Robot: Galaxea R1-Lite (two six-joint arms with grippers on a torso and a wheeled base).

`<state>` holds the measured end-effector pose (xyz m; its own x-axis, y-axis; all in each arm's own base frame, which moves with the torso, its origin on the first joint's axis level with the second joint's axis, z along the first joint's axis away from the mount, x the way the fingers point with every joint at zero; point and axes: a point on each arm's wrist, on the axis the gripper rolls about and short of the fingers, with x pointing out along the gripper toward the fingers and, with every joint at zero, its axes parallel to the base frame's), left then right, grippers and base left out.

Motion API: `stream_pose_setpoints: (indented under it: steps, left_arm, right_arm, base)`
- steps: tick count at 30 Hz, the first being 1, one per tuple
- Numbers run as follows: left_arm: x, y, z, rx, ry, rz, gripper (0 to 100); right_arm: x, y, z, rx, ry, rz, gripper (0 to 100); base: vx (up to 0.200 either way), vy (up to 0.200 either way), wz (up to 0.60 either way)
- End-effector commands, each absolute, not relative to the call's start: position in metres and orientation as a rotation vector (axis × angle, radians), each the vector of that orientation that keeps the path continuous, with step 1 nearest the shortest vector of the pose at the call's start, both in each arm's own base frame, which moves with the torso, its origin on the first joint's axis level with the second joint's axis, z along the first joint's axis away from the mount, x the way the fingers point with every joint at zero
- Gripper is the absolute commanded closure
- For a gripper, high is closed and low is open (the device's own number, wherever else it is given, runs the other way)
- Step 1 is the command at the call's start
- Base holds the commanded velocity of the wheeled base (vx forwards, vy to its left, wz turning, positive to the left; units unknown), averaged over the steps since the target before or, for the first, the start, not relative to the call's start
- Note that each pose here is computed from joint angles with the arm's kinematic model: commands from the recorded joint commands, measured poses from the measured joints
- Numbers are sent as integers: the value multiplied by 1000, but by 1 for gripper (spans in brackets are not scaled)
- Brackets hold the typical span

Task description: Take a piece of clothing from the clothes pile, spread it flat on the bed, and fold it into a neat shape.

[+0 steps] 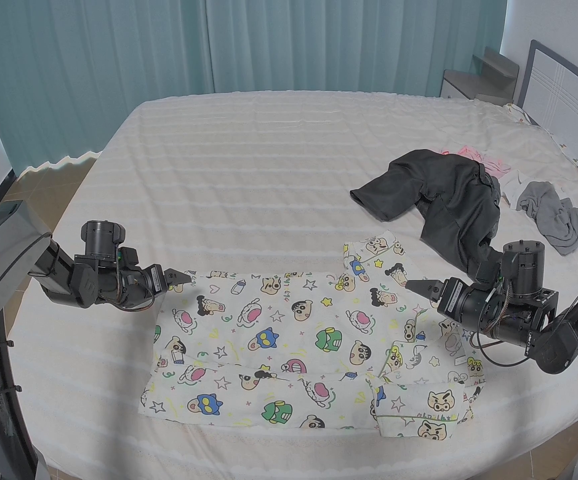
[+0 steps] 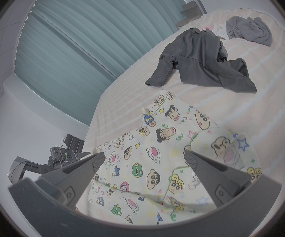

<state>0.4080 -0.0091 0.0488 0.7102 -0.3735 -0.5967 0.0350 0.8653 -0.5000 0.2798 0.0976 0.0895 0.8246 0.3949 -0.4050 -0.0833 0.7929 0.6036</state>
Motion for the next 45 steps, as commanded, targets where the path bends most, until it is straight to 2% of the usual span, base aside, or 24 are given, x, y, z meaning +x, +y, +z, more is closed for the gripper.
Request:
stream_pose_setpoints:
  steps: [1,16,34,40,41,45]
  left_arm:
    - [407,-9,51,-457,743,-241,0]
    - [414,-6,31,-328,759,-282,0]
    - [432,-21,8,-311,758,-304,0]
    - [432,-21,3,-316,771,-300,0]
    - [432,-21,3,-329,775,-295,100]
    - [431,-20,5,-358,776,-280,100]
  right_arm:
    - [280,97,89,604,549,270,0]
    - [280,98,88,603,551,271,0]
    - [285,99,77,577,579,263,0]
    - [298,86,89,596,519,231,0]
    - [310,81,89,595,513,222,0]
    - [351,70,72,509,557,174,0]
  base:
    - [0,0,0]
    - [0,0,0]
    - [0,0,0]
    - [0,0,0]
    - [0,0,0]
    - [0,0,0]
